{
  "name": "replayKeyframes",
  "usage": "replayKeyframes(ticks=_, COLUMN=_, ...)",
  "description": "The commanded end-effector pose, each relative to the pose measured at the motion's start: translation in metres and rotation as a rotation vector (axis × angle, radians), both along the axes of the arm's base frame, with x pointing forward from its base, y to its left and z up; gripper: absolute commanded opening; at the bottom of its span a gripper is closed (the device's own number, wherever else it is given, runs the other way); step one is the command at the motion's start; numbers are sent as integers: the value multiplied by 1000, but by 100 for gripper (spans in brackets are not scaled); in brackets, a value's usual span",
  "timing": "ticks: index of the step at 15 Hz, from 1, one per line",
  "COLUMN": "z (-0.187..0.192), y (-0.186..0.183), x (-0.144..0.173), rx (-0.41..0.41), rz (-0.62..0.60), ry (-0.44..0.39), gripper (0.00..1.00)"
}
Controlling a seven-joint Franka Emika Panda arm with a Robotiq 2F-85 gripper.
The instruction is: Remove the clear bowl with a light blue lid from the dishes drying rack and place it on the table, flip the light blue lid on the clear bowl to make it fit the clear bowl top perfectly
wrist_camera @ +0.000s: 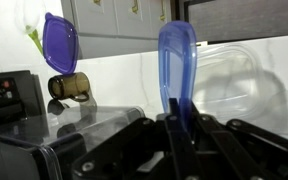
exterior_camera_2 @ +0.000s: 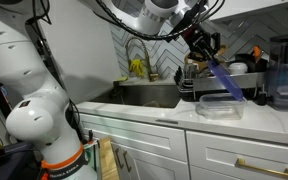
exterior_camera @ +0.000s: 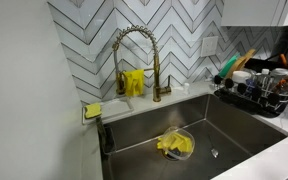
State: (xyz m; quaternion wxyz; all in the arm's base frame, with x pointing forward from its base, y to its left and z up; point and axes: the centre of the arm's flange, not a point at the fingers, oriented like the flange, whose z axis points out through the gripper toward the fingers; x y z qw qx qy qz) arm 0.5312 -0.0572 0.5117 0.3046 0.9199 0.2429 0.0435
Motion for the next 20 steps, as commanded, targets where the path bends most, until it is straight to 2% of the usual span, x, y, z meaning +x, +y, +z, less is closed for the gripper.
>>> replayKeyframes(ticks=1, z=-3, y=5, x=-3, rx=-4, rz=30, ry=3, gripper=10)
replayKeyframes(ticks=4, z=-4, y=11, x=-10, rx=-11, rz=61, ry=9, gripper=10)
replayKeyframes(ticks=5, z=-4, y=11, x=-11, rx=-12, rz=63, ry=10, gripper=2)
replayKeyframes(ticks=9, z=-25, y=31, x=-14, rx=-40, rz=259, ry=85, gripper=2)
replayKeyframes(ticks=14, z=-38, y=30, x=-21, rx=-128, rz=419, ry=98, gripper=2)
replayKeyframes(ticks=20, z=-53, y=19, x=-18, rx=-70, rz=405, ry=26, gripper=2)
